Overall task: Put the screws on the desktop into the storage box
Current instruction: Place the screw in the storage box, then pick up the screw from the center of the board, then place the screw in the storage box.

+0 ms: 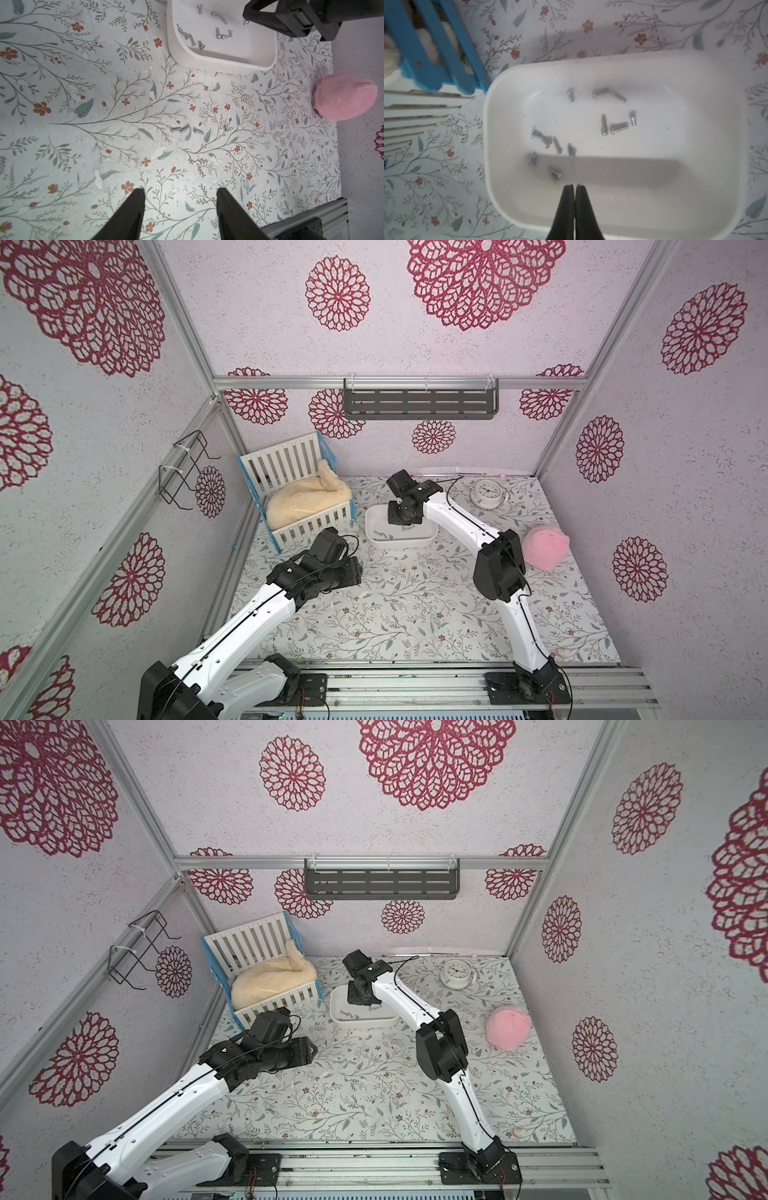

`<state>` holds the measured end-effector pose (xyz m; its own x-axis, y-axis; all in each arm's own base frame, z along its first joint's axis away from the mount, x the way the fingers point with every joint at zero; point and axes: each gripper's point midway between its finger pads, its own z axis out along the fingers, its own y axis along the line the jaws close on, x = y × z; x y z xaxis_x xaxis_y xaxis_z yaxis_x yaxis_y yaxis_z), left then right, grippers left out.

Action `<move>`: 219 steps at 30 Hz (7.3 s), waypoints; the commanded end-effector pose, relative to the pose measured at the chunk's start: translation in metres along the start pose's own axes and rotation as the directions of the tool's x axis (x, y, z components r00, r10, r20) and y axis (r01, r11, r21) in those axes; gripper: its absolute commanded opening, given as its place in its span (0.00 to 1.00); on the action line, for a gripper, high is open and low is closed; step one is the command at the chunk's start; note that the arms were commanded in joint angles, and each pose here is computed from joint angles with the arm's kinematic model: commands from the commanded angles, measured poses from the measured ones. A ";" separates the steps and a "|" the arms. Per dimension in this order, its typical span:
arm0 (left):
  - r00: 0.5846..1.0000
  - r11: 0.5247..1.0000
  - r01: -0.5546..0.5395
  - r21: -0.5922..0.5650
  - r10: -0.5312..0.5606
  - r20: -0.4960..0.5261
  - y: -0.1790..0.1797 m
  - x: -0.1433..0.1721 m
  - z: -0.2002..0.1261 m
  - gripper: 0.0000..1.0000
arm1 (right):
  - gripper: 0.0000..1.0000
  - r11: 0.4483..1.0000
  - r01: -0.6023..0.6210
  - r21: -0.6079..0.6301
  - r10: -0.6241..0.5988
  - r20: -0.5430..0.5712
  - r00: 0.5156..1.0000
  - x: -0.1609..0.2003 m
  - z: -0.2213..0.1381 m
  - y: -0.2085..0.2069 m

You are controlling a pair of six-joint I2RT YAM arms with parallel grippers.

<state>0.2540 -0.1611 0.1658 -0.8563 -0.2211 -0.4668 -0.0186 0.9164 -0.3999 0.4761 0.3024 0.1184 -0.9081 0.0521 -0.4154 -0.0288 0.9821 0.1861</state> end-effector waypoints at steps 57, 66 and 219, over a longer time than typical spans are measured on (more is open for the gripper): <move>1.000 0.999 0.003 -0.039 -0.002 0.023 0.009 -0.001 0.002 0.61 | 0.27 0.990 0.044 -0.137 -0.030 0.107 0.994 0.086 -0.108 0.027; 1.000 0.998 0.009 -0.064 -0.010 -0.014 0.011 0.001 0.014 0.61 | 0.27 0.997 0.011 -0.072 -0.013 -0.020 1.000 0.149 -0.074 -0.015; 0.999 0.997 0.040 -0.067 -0.038 0.029 0.030 0.012 -0.016 0.62 | 0.00 0.977 -0.089 -0.192 0.092 0.003 0.996 -0.023 0.007 0.055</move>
<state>0.2360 -0.1367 0.1599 -0.8444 -0.2573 -0.4699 -0.0737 0.9245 -0.3739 0.4904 0.3405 0.1179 -0.9171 0.1034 -0.3850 -0.0196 0.9529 0.3025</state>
